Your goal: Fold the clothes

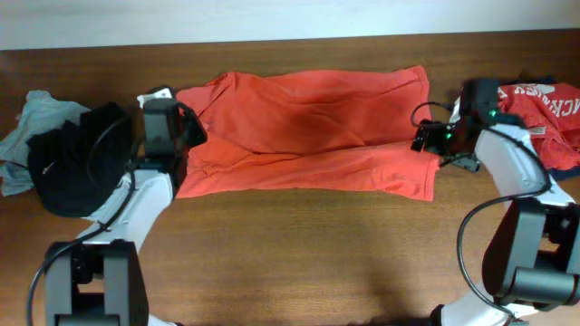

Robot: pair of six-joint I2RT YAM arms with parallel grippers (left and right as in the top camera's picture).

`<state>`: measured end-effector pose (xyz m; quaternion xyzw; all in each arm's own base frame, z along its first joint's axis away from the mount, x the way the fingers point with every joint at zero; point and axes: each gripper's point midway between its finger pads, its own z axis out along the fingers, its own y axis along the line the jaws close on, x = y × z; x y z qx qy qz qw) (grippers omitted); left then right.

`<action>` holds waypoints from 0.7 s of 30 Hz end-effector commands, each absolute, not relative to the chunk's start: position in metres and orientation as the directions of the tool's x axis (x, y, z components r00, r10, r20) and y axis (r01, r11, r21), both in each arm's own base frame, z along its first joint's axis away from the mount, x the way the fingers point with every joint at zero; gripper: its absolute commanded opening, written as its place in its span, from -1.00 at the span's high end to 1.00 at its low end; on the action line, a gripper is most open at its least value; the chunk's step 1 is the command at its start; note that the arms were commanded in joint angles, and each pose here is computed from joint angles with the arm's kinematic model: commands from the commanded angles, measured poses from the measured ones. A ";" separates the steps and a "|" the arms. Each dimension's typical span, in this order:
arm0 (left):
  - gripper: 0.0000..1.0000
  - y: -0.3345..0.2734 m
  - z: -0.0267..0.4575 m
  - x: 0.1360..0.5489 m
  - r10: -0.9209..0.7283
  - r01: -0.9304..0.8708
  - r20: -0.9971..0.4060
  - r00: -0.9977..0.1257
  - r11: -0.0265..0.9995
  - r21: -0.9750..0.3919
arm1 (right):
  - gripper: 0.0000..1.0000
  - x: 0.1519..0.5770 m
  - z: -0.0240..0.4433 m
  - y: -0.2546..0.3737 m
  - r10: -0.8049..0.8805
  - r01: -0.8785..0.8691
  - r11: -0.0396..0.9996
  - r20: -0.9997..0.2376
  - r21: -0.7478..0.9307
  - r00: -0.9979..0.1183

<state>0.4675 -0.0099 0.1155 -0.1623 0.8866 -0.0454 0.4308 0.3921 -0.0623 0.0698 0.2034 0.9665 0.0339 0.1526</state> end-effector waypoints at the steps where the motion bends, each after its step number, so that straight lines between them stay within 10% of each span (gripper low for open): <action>1: -0.04 -0.018 0.157 0.485 -0.254 -0.172 -0.773 -0.582 0.967 -0.188 | -1.00 0.419 0.134 -0.072 0.371 0.351 0.928 -0.383 0.125 -0.846; 11: -0.04 -0.021 0.266 0.515 -0.125 -0.082 -0.830 -0.544 0.992 -0.096 | -0.98 0.459 0.254 -0.076 0.227 0.209 0.973 -0.605 0.102 -0.763; 21: -0.04 -0.042 0.170 0.593 -0.119 -0.001 -0.827 -0.549 0.990 -0.141 | -0.98 0.517 0.182 -0.085 0.206 0.185 0.978 -0.589 0.096 -0.781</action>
